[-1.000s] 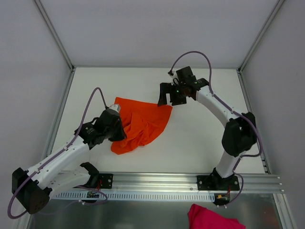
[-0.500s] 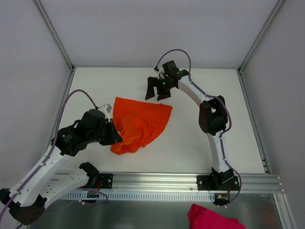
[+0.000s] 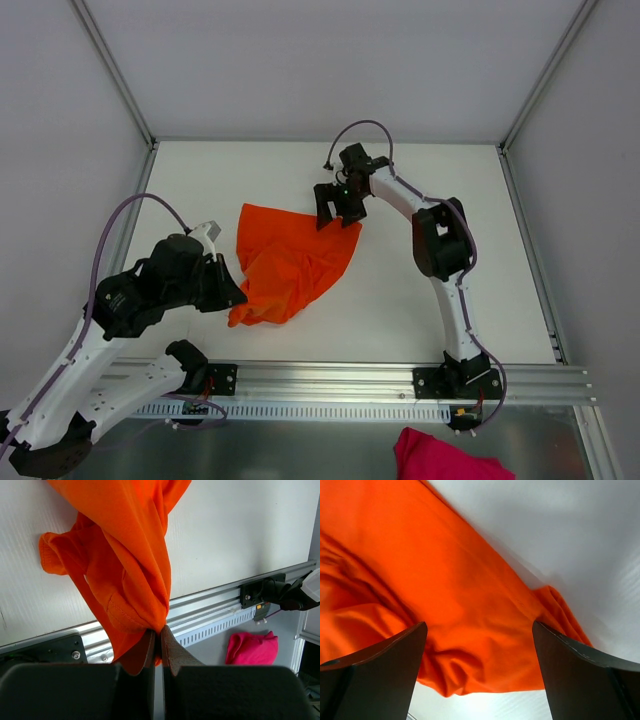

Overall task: Fold and stack the t-shirts
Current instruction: Flatten out the tshirt

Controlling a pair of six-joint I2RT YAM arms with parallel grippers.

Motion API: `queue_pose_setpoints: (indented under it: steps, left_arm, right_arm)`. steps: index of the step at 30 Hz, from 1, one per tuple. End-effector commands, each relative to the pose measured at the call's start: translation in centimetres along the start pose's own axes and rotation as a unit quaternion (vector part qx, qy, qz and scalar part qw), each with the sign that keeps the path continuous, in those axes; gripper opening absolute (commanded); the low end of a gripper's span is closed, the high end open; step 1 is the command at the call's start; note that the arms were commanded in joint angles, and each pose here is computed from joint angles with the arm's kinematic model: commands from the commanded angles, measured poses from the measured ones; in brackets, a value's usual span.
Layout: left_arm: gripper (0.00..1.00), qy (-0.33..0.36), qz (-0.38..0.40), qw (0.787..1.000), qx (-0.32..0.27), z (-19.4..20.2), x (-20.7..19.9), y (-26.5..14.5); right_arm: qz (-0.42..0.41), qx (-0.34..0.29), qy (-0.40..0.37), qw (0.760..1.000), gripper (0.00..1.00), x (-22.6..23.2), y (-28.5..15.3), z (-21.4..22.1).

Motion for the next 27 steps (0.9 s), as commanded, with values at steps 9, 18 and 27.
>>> queue_pose_setpoints:
  steps: [9, 18, 27]
  left_arm:
    - [0.0, 0.004, 0.003, 1.0, -0.01, 0.0, 0.0, -1.2]
    - [0.0, 0.01, -0.013, 1.0, -0.017, -0.2, 0.2, -1.1]
    - [0.0, 0.014, -0.025, 0.999, -0.03, -0.6, 0.2, -1.9]
  right_arm:
    - [0.167, -0.016, -0.041, 0.985, 0.92, -2.2, -3.5, 2.5]
    - [0.248, -0.076, -0.06, 0.964, 0.92, -2.5, -6.4, 1.8]
    - [0.261, -0.042, -0.063, 0.962, 0.92, -3.6, -6.0, 3.5]
Point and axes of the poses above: each gripper's point midway between its finger pads, its own y axis out along the fingers, its own x axis along the line the jaws close on, z = x × y, the point moved 10 cm from there along -y, back along the fingers, and after that the axes turned 4 degrees about y, right-handed, at the moved point
